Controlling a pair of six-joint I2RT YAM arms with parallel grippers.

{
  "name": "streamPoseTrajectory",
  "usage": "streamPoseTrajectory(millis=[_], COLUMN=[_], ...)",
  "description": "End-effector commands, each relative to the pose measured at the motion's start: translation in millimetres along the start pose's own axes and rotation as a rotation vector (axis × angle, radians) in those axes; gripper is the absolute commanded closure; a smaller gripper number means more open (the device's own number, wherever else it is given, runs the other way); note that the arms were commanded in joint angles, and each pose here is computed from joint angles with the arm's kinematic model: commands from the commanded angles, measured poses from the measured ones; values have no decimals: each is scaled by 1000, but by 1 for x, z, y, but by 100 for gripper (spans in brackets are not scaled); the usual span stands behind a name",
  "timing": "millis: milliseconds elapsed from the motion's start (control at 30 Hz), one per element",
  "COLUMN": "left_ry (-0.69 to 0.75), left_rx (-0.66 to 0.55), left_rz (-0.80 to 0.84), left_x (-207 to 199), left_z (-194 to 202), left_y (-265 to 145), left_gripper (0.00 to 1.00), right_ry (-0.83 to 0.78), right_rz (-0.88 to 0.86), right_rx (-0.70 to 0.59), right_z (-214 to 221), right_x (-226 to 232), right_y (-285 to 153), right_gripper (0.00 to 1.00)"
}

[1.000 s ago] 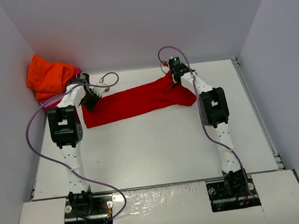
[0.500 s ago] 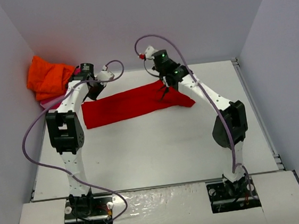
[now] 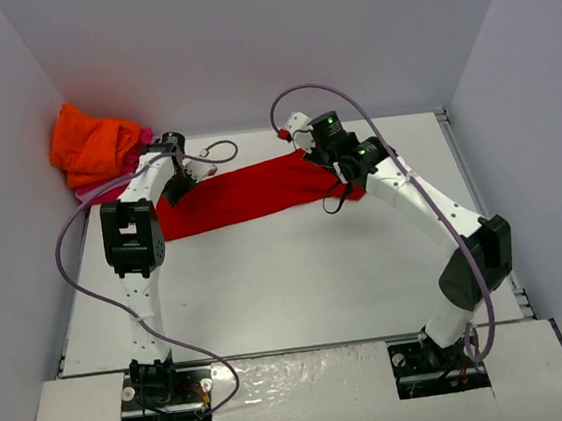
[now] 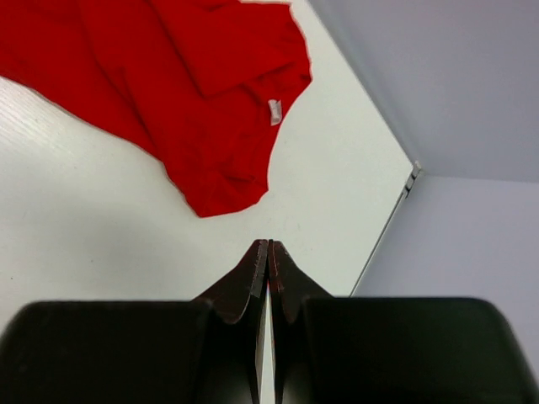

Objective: Fold and stack the t-shirts
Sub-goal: Rotate the tshirt 90 degrees

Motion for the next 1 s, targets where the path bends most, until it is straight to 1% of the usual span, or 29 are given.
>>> streamPoseTrajectory(millis=[0,133,200,333,467,567,633,700,733,833,900,933,967], left_ry=[129,266,331,343,360,408,492,534,588,692,777,801,831], left_rx=[149,353,425,425,468,515,532,543,550,499,448,419,402], left_rz=[8,88,118,174,241,287,315,353,361,427,452,493,501], left_x=[-11,-40,-59,-77,-96,-121,-152,-176,-196,-250,-287,-305,-317], left_z=[26,59,77,80,84,89,87,88,84,70,60,57,55], left_y=[-21,-19,-16,-19,-25,-33,-41,-50,-58,-85,-106,-115,-123], left_gripper=[100,100,100,100,100,100,100,100,100,100,100,100,100], right_ry=[53,56,61,72,79,79,68,59,52,37,25,19,16], right_rz=[58,83,87,86,93,98,95,88,79,54,29,17,10], right_rx=[-96,-108,-119,-145,-167,-177,-189,-194,-191,-174,-150,-146,-140], right_z=[4,15,20,23,26,30,33,37,39,46,51,52,53], right_x=[-19,-23,-25,-25,-26,-25,-24,-21,-19,-11,-3,0,2], right_y=[-49,-66,-73,-84,-94,-101,-106,-109,-108,-103,-96,-93,-92], right_gripper=[100,100,100,100,100,100,100,100,100,100,100,100,100])
Point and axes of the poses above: each gripper's point midway between its finger pads, its own y axis out along the fingers, its own x axis along the line the jaws close on, z = x × y, the point moved 5 cm from there along -y, back along the fingers, and after that the axes turned 11 degrees about -y, right-handed, at the moved point
